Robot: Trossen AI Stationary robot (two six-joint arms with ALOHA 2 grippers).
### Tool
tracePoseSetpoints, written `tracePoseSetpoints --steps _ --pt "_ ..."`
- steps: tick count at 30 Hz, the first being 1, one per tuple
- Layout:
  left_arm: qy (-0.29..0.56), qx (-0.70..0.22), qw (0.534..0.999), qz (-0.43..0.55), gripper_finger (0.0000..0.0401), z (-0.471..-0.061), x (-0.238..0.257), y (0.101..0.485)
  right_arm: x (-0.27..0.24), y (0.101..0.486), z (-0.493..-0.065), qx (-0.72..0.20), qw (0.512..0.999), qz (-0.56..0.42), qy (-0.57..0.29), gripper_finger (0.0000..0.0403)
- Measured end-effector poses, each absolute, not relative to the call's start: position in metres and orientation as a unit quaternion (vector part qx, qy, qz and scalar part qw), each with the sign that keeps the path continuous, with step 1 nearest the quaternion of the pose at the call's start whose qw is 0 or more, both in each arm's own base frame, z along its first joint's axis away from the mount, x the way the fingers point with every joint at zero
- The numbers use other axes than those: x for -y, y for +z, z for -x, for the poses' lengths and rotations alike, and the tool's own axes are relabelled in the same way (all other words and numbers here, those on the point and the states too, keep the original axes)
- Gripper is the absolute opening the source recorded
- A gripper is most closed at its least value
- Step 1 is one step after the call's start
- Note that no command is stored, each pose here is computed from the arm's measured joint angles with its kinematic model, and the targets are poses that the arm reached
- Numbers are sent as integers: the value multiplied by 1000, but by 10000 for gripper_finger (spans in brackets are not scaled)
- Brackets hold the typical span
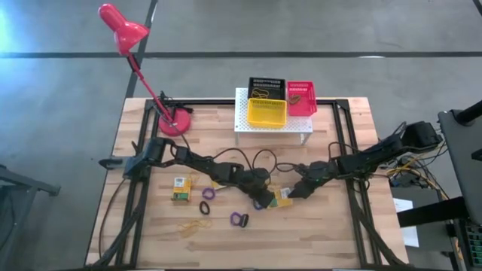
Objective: Pick & Place Office Desk Supplies
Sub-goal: Put the yellow crayon box in the yellow bin on the shelf
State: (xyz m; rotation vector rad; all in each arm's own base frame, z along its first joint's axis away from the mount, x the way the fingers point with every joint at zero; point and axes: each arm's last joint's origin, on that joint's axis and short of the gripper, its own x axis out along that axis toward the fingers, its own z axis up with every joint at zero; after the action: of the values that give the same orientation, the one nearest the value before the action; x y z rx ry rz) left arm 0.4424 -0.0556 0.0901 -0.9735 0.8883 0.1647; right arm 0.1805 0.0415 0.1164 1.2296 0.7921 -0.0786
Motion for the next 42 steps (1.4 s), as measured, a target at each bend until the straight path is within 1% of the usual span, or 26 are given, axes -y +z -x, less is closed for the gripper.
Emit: tracePoseSetpoints --steps 9,13,16,21,28,32,37,42 --pt "82 -404 797 442 4 -443 56 90 -45 140 -198 -337 746 -574 -17 226" --pt "67 -405 796 444 4 -441 56 99 -46 144 -201 -371 723 -580 -54 225" --pt "72 -407 794 446 4 -438 55 109 -47 142 -199 -404 712 -569 -81 224" --pt "87 -408 775 475 4 -433 56 128 -51 140 -197 -411 713 -560 -98 224" --pt "100 -444 743 490 4 -427 68 116 -49 131 -191 -397 717 -557 -136 224" --pt "123 -436 744 490 4 -423 67 111 -48 128 -190 -388 721 -555 -148 224" --pt "135 -421 748 495 4 -417 65 103 -50 121 -198 -377 724 -560 -139 224" --pt "132 -415 749 499 4 -415 65 100 -53 109 -206 -384 713 -571 -136 224"
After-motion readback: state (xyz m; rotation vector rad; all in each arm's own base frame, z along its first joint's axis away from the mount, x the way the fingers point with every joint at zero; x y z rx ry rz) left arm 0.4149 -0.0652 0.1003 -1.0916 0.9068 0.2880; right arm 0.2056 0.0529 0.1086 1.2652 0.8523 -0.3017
